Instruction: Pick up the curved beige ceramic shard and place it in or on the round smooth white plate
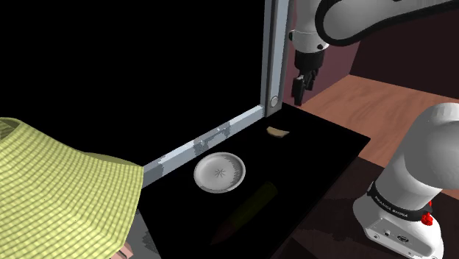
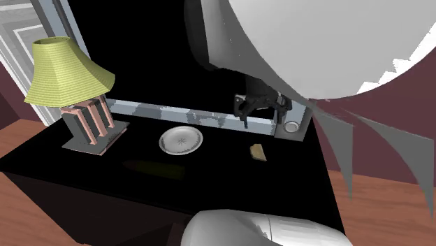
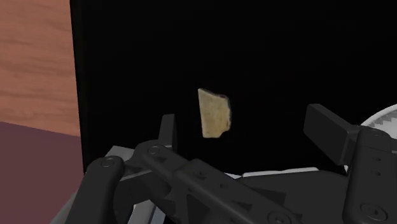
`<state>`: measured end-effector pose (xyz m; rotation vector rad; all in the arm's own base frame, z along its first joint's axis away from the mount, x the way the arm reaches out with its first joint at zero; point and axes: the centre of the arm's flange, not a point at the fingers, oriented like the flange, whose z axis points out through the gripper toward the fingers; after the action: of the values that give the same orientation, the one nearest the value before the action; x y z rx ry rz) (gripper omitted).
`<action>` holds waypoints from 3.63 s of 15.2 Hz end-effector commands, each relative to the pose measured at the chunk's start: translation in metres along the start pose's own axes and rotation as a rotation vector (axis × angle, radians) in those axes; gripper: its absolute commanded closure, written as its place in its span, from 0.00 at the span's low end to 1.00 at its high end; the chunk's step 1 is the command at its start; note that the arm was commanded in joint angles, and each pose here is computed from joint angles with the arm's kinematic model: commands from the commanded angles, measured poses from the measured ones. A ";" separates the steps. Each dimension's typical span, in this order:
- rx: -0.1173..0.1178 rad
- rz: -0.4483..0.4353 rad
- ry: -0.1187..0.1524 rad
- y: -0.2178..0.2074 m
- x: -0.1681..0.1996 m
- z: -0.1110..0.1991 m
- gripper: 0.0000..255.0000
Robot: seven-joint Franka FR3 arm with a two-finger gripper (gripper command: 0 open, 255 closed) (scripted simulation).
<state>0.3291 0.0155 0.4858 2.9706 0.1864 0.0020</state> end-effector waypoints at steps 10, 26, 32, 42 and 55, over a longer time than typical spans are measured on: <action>-0.060 -0.063 -0.005 -0.025 0.050 0.134 0.00; -0.069 -0.072 -0.006 -0.025 0.057 0.195 0.00; -0.069 -0.072 -0.006 -0.025 0.058 0.195 1.00; -0.069 -0.072 -0.006 -0.021 0.057 0.169 1.00; 0.110 0.045 -0.151 0.022 0.098 0.169 0.00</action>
<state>0.4175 -0.0103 0.3329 3.0126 0.1656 -0.1601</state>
